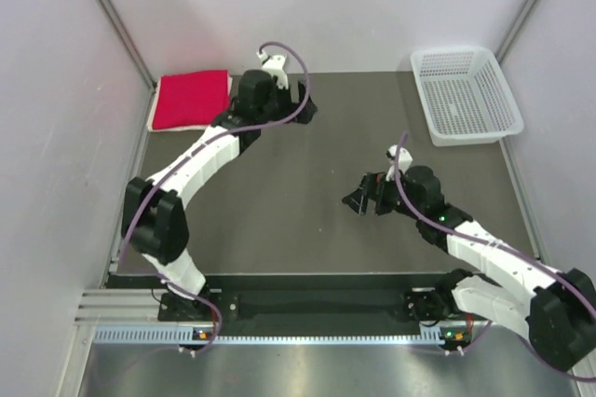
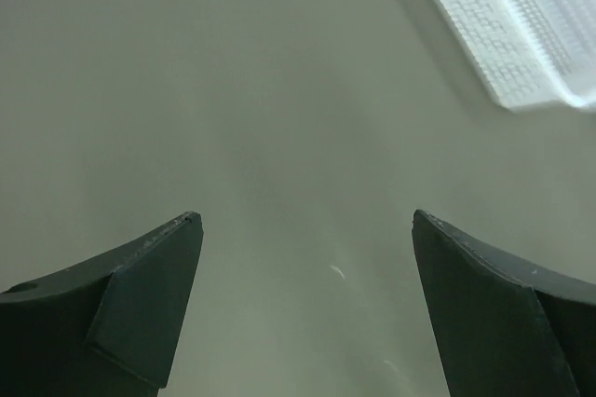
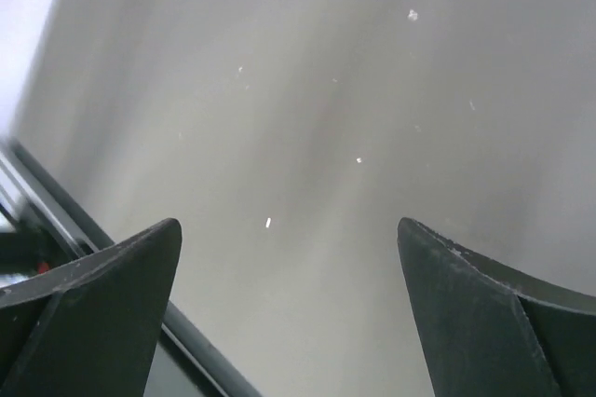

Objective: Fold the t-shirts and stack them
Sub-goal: Reset both grippers

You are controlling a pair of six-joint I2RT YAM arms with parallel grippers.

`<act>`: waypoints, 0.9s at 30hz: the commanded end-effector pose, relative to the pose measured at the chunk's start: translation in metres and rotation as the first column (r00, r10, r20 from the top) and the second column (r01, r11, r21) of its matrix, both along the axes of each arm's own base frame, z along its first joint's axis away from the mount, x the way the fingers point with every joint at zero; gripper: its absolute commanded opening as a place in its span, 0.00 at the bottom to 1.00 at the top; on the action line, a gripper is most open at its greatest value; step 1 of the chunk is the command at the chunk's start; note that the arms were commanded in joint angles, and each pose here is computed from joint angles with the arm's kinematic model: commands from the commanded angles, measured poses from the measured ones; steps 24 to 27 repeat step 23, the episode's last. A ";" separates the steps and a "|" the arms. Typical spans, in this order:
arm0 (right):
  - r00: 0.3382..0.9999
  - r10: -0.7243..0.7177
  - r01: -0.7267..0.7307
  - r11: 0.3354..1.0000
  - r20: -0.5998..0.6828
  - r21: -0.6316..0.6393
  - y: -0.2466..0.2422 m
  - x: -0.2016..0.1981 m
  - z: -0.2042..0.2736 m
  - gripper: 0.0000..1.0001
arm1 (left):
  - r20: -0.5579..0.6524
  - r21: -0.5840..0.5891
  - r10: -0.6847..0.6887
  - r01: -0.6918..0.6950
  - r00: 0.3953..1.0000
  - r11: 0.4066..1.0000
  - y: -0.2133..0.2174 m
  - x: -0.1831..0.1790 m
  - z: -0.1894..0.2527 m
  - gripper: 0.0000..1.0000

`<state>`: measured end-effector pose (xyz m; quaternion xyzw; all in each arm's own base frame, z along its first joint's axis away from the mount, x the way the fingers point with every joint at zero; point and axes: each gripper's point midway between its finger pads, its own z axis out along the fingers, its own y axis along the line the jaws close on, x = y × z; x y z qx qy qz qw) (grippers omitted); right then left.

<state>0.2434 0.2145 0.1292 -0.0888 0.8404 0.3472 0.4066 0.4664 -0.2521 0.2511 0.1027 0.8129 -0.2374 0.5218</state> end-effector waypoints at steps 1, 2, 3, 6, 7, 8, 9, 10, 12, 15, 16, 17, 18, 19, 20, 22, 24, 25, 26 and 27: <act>0.987 -0.163 0.159 0.962 0.002 0.224 -0.009 0.008 0.022 1.00 | -0.090 -0.283 -0.033 0.006 0.995 0.959 0.003 -0.052 0.014 0.99; 0.978 -0.205 0.208 0.939 -0.039 0.275 -0.012 0.007 0.021 1.00 | -0.137 -0.357 -0.049 -0.004 0.989 0.934 -0.001 -0.067 0.011 0.99; 0.970 -0.229 0.243 0.928 -0.081 0.284 -0.018 0.000 0.003 1.00 | -0.158 -0.406 -0.099 0.027 0.983 0.914 -0.006 -0.085 0.008 0.99; 0.946 -0.298 0.323 0.862 -0.125 0.390 -0.030 -0.006 -0.003 1.00 | -0.195 -0.559 -0.183 0.044 0.964 0.828 -0.004 -0.139 -0.003 0.99; 0.944 -0.311 0.326 0.839 -0.109 0.436 -0.033 -0.006 0.004 1.00 | -0.195 -0.590 -0.199 0.048 0.960 0.806 0.002 -0.161 -0.014 0.99; 0.940 -0.318 0.338 0.817 -0.125 0.467 -0.034 -0.009 0.004 1.00 | -0.222 -0.627 -0.209 0.025 0.953 0.778 0.004 -0.173 -0.017 0.99; 0.939 -0.322 0.338 0.799 -0.119 0.497 -0.038 -0.014 0.000 1.00 | -0.275 -0.629 -0.220 -0.002 0.936 0.778 0.009 -0.191 -0.043 0.99; 0.933 -0.331 0.355 0.769 -0.145 0.531 -0.039 -0.015 0.001 0.99 | -0.235 -0.658 -0.248 0.034 0.940 0.752 0.012 -0.207 -0.031 0.99; 0.918 -0.346 0.394 0.731 -0.194 0.557 -0.046 -0.025 -0.017 1.00 | -0.304 -0.685 -0.274 -0.009 0.913 0.728 0.018 -0.231 -0.054 0.99; 0.906 -0.345 0.422 0.709 -0.244 0.565 -0.050 -0.032 -0.029 1.00 | -0.284 -0.801 -0.346 -0.023 0.894 0.599 0.025 -0.267 -0.058 0.99; 0.911 -0.336 0.411 0.716 -0.238 0.565 -0.048 -0.034 -0.028 1.00 | -0.237 -0.842 -0.360 -0.006 0.902 0.539 0.030 -0.277 -0.049 0.99; 0.917 -0.322 0.399 0.721 -0.237 0.566 -0.047 -0.035 -0.028 1.00 | -0.242 -0.887 -0.354 -0.058 0.903 0.458 0.039 -0.284 -0.056 0.99; 0.920 -0.315 0.392 0.721 -0.234 0.572 -0.045 -0.036 -0.025 1.00 | -0.239 -0.905 -0.333 -0.086 0.912 0.416 0.046 -0.285 -0.059 0.99; 0.926 -0.308 0.377 0.721 -0.219 0.582 -0.044 -0.036 -0.022 1.00 | -0.180 -0.932 -0.325 -0.056 0.928 0.358 0.053 -0.291 -0.047 0.99; 0.938 -0.282 0.347 0.725 -0.204 0.594 -0.040 -0.038 -0.017 1.00 | -0.161 -0.957 -0.303 -0.073 0.939 0.281 0.061 -0.291 -0.039 0.99; 0.959 -0.246 0.278 0.707 -0.141 0.650 -0.037 -0.041 0.001 1.00 | -0.134 -0.975 -0.303 -0.070 0.944 0.213 0.070 -0.298 -0.036 0.99; 0.974 -0.203 0.217 0.705 -0.102 0.675 -0.032 -0.048 0.011 1.00 | -0.105 -0.983 -0.303 -0.053 0.947 0.176 0.073 -0.300 -0.027 0.98; 0.974 -0.203 0.217 0.705 -0.102 0.675 -0.032 -0.048 0.011 1.00 | -0.105 -0.983 -0.303 -0.053 0.947 0.176 0.073 -0.300 -0.027 0.98; 0.974 -0.203 0.217 0.705 -0.102 0.675 -0.032 -0.048 0.011 1.00 | -0.105 -0.983 -0.303 -0.053 0.947 0.176 0.073 -0.300 -0.027 0.98; 0.974 -0.203 0.217 0.705 -0.102 0.675 -0.032 -0.048 0.011 1.00 | -0.105 -0.983 -0.303 -0.053 0.947 0.176 0.073 -0.300 -0.027 0.98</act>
